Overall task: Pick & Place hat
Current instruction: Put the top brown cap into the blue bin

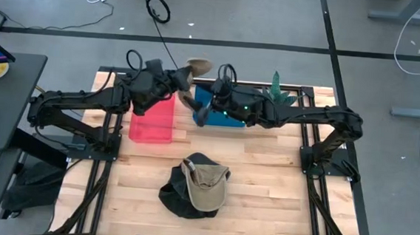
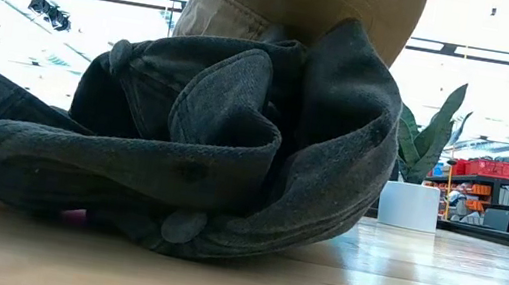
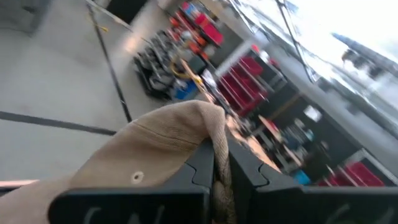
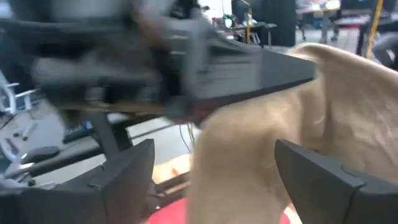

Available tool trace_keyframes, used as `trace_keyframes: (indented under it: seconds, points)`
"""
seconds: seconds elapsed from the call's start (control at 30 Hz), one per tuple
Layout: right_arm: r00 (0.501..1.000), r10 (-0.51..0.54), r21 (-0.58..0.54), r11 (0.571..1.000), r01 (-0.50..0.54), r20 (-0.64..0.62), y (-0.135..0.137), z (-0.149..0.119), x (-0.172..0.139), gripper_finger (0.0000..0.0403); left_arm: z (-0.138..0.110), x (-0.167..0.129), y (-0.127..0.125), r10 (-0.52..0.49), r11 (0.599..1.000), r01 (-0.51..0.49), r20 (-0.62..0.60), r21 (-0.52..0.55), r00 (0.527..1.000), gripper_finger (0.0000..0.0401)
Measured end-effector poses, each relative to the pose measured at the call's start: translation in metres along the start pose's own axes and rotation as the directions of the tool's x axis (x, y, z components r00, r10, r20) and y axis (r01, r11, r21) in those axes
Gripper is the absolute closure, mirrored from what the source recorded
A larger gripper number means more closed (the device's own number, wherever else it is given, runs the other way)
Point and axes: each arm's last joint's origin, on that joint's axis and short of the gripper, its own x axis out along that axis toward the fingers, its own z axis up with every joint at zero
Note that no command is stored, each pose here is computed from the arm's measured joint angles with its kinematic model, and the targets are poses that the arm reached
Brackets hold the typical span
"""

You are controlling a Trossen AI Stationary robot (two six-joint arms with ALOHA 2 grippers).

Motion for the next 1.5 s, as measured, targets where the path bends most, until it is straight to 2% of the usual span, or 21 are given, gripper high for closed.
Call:
trace_keyframes:
  seconds: [0.17,0.3,0.47,0.83,0.93,1.03,1.1,1.2,1.33,1.37,1.5]
  points:
    - [0.999,-0.022,-0.002,1.000,0.022,-0.026,-0.007,-0.003,0.005,0.0069,-0.001,0.000,-0.003,-0.086,0.996,0.087,-0.076,0.008,0.993,0.0380]
    - [0.998,0.022,0.100,0.995,-0.016,-0.056,-0.010,-0.008,0.009,0.0069,-0.001,0.001,-0.003,-0.137,0.990,0.139,-0.119,0.004,0.983,0.0380]
    - [0.998,-0.001,0.152,0.988,0.011,-0.064,-0.010,-0.014,0.014,0.0069,-0.001,0.002,-0.003,-0.148,0.989,0.149,-0.131,0.000,0.980,0.0380]
    - [0.999,-0.004,0.162,0.987,0.011,-0.040,-0.009,-0.016,0.018,0.0069,-0.001,0.003,-0.002,-0.171,0.985,0.175,-0.161,0.009,0.972,0.0380]
    - [0.999,0.004,0.158,0.987,0.003,-0.046,-0.009,-0.016,0.018,0.0082,-0.001,0.003,-0.002,-0.172,0.984,0.176,-0.162,0.012,0.972,0.0380]
    - [0.998,0.031,0.156,0.987,-0.022,-0.056,-0.011,-0.016,0.019,0.0120,-0.001,0.003,-0.002,-0.169,0.984,0.175,-0.166,0.026,0.972,0.0380]
    - [0.997,0.048,0.149,0.988,-0.038,-0.061,-0.011,-0.016,0.019,0.0160,-0.002,0.003,-0.001,-0.167,0.984,0.174,-0.169,0.029,0.971,0.0380]
    - [0.997,0.048,0.132,0.990,-0.039,-0.068,-0.012,-0.017,0.019,0.0239,-0.002,0.003,-0.001,-0.165,0.984,0.173,-0.172,0.032,0.971,0.0380]
    - [0.993,0.086,0.154,0.985,-0.073,-0.079,-0.012,-0.017,0.019,0.0366,-0.004,0.003,0.000,-0.151,0.984,0.165,-0.188,0.061,0.970,0.0380]
    - [0.991,0.103,0.163,0.983,-0.089,-0.082,-0.013,-0.017,0.020,0.0381,-0.004,0.003,0.001,-0.145,0.984,0.162,-0.195,0.072,0.970,0.0380]
    - [0.987,0.115,0.182,0.979,-0.093,-0.115,-0.013,-0.019,0.019,0.0387,-0.006,0.003,0.002,-0.153,0.980,0.178,-0.229,0.091,0.961,0.0370]
